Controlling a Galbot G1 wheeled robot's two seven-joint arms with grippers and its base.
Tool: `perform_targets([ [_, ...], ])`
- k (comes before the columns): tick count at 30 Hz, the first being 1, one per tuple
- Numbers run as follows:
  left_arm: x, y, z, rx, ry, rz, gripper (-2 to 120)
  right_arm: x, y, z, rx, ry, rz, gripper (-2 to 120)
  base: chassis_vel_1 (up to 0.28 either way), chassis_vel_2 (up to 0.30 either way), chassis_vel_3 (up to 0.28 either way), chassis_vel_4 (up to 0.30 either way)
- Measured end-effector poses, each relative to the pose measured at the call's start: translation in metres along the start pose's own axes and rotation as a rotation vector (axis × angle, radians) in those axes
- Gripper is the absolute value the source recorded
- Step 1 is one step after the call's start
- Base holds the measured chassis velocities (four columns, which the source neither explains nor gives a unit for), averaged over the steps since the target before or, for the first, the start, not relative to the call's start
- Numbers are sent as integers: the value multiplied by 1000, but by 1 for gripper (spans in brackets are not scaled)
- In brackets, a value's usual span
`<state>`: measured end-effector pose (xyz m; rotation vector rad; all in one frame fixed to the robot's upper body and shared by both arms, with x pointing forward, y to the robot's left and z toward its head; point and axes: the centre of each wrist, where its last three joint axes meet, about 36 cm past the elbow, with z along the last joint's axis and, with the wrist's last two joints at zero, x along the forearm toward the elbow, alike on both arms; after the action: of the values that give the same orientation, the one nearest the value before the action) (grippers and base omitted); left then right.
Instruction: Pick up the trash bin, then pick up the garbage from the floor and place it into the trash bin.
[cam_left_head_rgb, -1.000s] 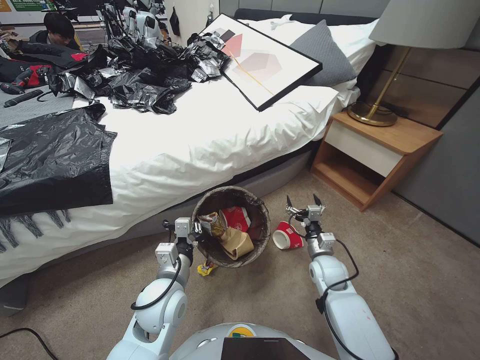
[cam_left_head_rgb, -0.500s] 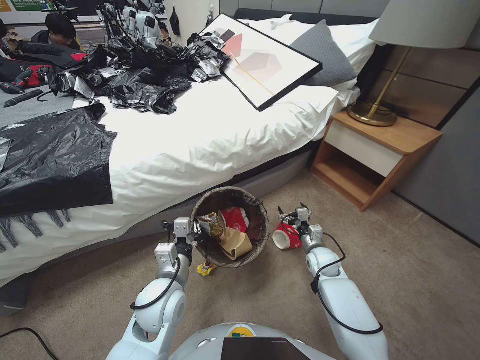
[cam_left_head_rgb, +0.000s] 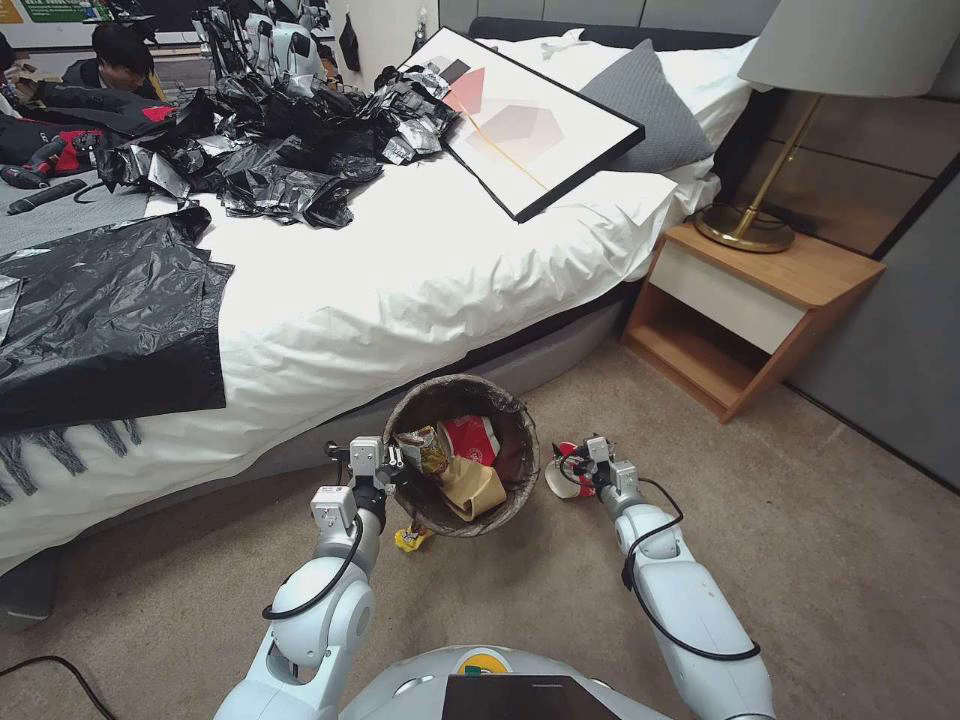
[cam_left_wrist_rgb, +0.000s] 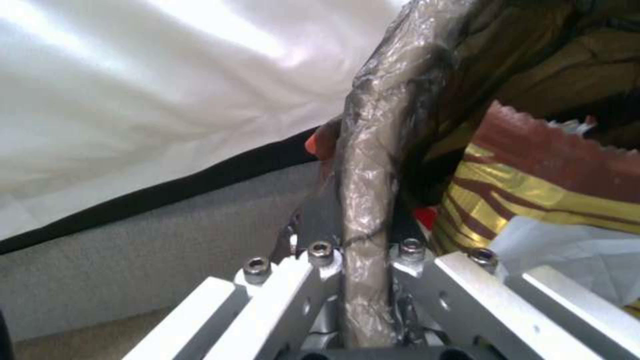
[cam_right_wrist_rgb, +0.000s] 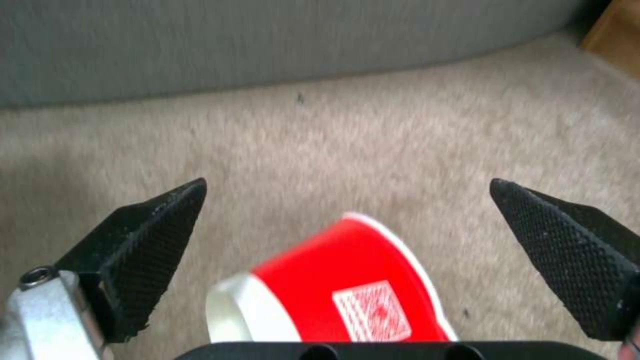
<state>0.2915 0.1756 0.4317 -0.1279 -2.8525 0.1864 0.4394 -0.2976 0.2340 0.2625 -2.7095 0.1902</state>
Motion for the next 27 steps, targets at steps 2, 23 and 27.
perform_targets([
  [2,0,0,0,0,0,0,0,-1,-1,3,4,22,-5,100,0,0,0,0],
  [23,0,-1,1,-2,4,1,0,-12,-9,23,39,101,-7,100,0,0,0,0],
  [27,0,-1,1,-3,3,0,0,-11,-7,25,50,109,-16,100,0,0,0,0],
])
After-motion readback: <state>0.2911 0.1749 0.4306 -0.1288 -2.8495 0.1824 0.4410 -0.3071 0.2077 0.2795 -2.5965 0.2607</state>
